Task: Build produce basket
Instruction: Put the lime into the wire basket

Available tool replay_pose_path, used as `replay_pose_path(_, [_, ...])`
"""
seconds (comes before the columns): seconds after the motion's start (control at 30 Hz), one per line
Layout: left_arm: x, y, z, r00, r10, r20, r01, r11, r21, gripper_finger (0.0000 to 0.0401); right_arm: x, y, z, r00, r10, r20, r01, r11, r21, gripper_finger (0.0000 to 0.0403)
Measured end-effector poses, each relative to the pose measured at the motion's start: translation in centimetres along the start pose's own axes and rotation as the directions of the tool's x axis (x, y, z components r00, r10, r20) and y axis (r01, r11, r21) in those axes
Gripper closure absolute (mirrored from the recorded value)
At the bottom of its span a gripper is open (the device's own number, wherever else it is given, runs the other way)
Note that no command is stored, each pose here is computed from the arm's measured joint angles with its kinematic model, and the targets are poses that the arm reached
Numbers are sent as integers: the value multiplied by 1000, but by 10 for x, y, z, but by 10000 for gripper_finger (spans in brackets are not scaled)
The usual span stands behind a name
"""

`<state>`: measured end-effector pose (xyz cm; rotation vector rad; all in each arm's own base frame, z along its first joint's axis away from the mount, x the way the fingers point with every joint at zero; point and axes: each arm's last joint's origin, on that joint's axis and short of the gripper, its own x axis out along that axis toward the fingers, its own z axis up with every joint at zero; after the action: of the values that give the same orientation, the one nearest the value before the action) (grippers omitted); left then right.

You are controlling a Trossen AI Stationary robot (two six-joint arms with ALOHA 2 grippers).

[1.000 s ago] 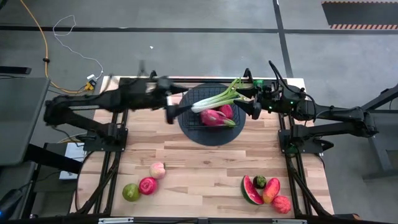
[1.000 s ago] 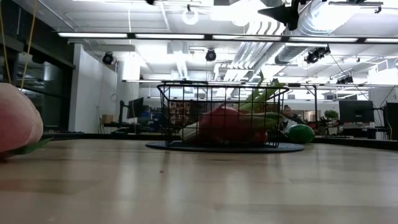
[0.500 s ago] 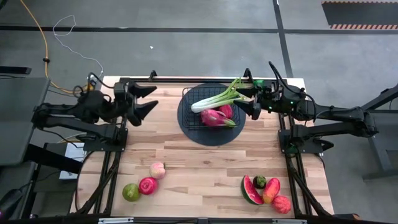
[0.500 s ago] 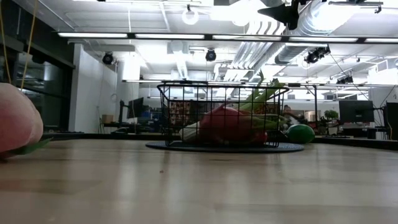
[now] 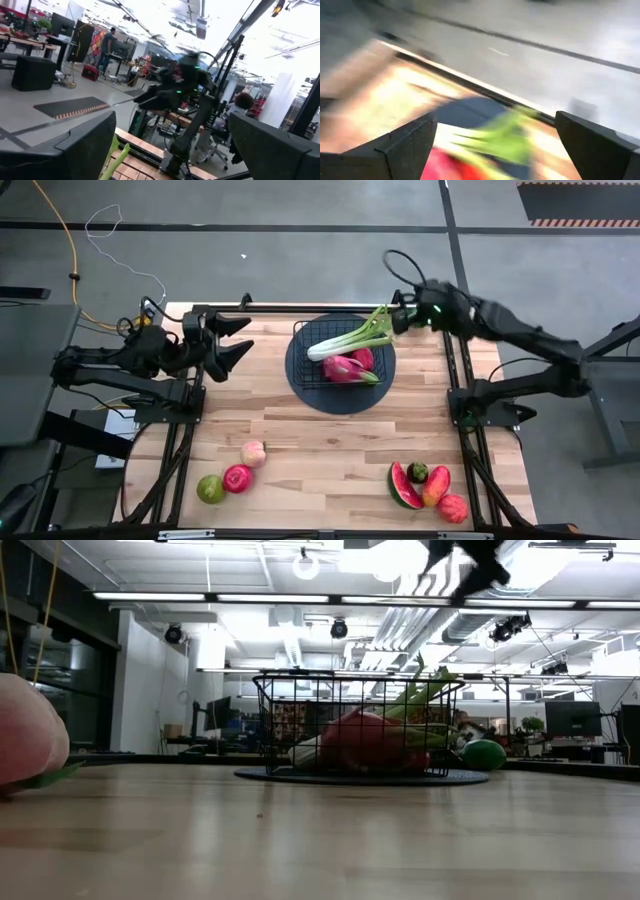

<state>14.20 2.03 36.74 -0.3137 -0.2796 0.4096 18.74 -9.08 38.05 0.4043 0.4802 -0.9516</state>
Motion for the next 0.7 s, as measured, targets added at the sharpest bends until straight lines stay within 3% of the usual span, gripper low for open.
replay_pose_path(0.1, [0,1,0,1000,6,2,-6,1000,2,27,20,-22,10,954,-236,-185,225,971,-78,8])
replay_pose_path(0.23, [1,2,1,1000,15,5,-15,1000,4,27,59,-58,14,824,-386,-414,347,922,-170,8])
replay_pose_path(0.33, [1,2,1,1000,12,5,-12,1000,4,27,93,-81,12,756,-399,-519,322,917,-235,8])
replay_pose_path(0.47, [1,2,1,1000,10,4,-10,1000,4,27,135,-101,3,675,-355,-647,210,933,-293,8])
replay_pose_path(0.7, [1,2,1,1000,15,6,-15,1000,4,27,186,-117,-20,537,-386,-750,126,916,-381,8])
